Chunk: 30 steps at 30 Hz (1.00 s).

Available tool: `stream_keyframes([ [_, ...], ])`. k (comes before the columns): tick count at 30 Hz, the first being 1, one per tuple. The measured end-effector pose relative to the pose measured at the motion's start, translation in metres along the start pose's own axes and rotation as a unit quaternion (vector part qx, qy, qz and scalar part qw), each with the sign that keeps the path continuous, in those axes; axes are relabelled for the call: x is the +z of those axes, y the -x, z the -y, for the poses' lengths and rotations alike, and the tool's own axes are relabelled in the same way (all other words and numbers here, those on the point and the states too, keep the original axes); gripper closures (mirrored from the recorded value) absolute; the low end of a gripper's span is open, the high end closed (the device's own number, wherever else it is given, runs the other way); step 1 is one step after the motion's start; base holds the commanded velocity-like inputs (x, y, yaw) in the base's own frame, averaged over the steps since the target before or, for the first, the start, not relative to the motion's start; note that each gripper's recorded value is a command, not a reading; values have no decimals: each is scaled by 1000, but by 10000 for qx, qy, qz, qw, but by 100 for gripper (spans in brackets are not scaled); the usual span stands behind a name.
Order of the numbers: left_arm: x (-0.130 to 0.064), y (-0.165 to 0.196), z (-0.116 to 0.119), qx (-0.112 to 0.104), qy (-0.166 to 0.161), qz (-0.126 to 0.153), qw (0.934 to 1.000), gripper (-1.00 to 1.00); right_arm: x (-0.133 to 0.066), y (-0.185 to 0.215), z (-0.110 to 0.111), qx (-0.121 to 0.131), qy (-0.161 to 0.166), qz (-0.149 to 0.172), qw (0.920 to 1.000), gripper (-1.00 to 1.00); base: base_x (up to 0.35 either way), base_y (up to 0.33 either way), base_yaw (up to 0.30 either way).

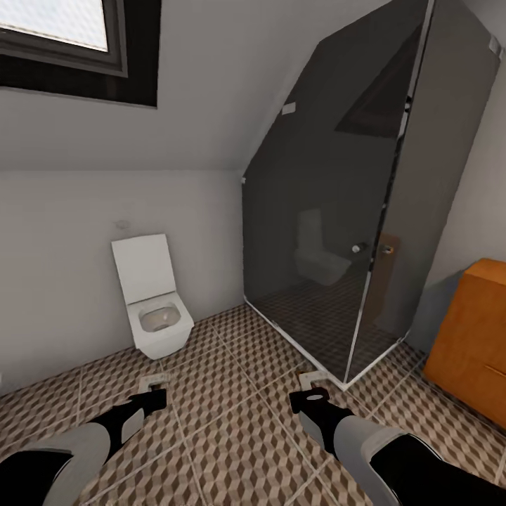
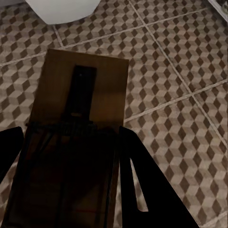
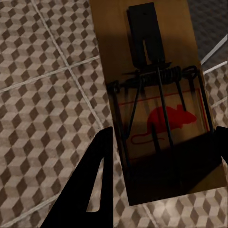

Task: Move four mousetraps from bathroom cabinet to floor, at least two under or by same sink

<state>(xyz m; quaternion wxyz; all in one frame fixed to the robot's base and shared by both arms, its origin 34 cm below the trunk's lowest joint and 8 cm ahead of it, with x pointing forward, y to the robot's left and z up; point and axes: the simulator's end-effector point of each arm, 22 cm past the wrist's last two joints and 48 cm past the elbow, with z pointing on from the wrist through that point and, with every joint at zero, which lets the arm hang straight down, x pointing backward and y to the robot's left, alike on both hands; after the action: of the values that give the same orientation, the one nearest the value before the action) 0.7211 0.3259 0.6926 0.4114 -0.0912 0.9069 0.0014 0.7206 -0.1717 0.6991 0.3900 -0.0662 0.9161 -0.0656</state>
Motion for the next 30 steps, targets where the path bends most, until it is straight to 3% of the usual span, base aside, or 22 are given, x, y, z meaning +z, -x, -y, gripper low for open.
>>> stream_keyframes([
  [10,-1,5,-31,21,188,56,9998,100,0,0,-1,8,15,11,10000,100,0,0,295],
  [22,-1,6,-34,-9,217,83,9997,100,0,0,1,6,1,11,10000,100,0,0,294],
  [30,-2,7,-31,-6,198,88,9998,100,0,0,3,14,-13,5,10000,100,159,0,90],
])
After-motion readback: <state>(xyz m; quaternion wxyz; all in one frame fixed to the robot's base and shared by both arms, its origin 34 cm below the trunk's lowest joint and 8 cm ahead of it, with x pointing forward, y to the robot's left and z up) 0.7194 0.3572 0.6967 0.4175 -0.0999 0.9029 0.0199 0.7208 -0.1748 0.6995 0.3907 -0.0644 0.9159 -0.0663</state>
